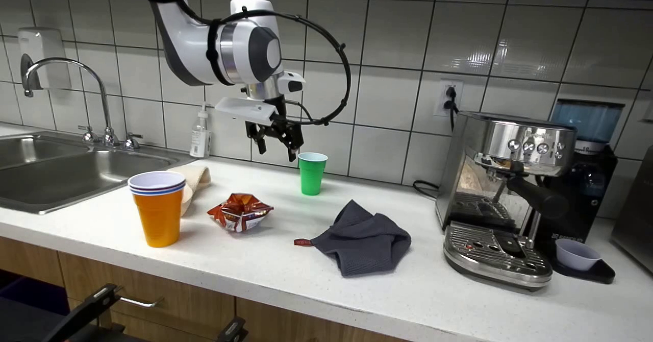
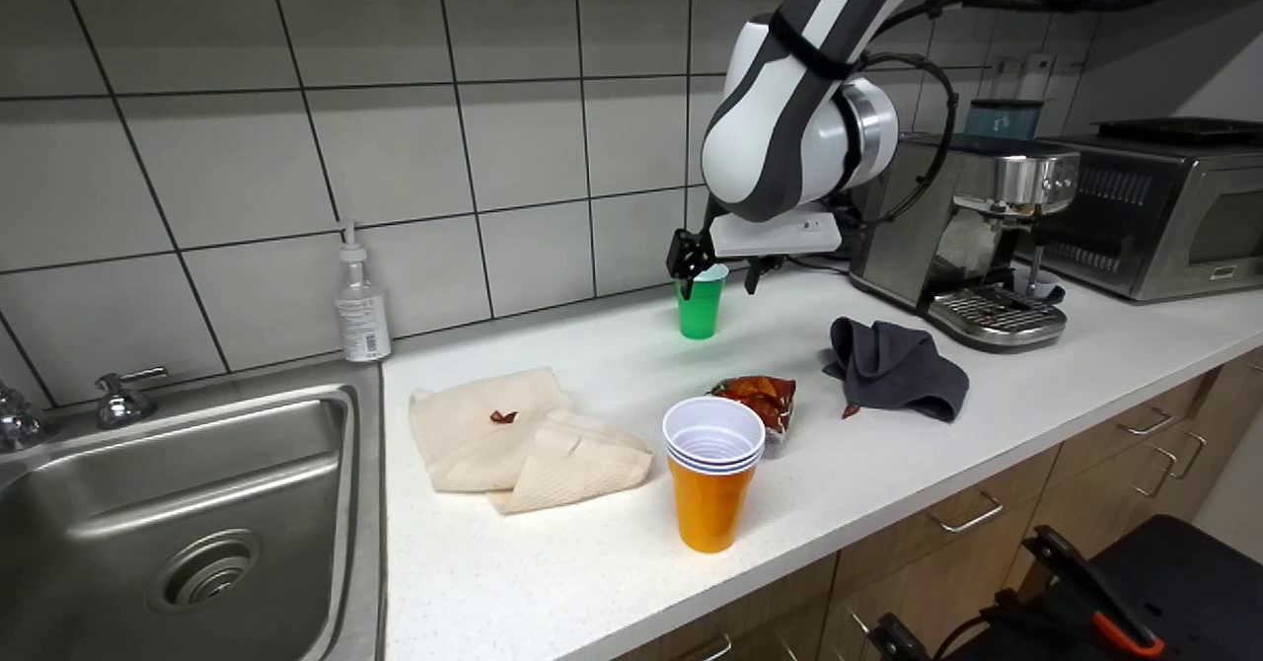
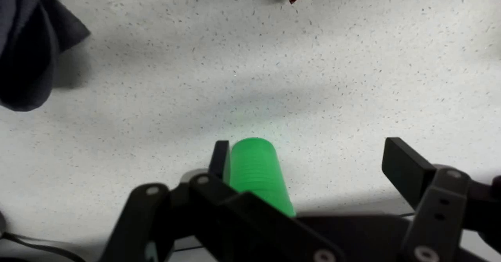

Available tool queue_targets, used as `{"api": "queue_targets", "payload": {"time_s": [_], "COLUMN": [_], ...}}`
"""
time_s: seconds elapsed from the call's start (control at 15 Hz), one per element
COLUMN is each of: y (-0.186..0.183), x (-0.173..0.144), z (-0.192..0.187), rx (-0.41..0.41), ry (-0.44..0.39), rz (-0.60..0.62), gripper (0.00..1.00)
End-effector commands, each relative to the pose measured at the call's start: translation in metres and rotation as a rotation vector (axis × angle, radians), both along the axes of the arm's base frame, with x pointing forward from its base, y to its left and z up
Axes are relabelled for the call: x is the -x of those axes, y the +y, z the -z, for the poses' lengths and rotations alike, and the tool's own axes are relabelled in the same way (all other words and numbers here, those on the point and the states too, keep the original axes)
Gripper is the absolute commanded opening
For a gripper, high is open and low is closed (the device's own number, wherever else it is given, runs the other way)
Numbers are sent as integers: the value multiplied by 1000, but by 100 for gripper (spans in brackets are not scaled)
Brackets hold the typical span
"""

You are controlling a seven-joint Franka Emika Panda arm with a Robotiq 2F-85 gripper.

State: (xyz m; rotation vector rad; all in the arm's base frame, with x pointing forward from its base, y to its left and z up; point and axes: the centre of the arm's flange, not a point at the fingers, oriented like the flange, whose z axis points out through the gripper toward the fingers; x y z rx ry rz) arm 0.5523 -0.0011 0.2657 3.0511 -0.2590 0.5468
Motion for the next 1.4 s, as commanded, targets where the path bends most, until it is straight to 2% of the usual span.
{"api": "queue_targets", "payload": {"time_s": [0.0, 0.87, 1.33], "y": [0, -1, -21], "x": [0, -1, -37], "z": [0, 0, -7], "rx": [0, 0, -36], "ry": [0, -1, -34], "rz": [1, 3, 21], "gripper": [100, 100, 100]}}
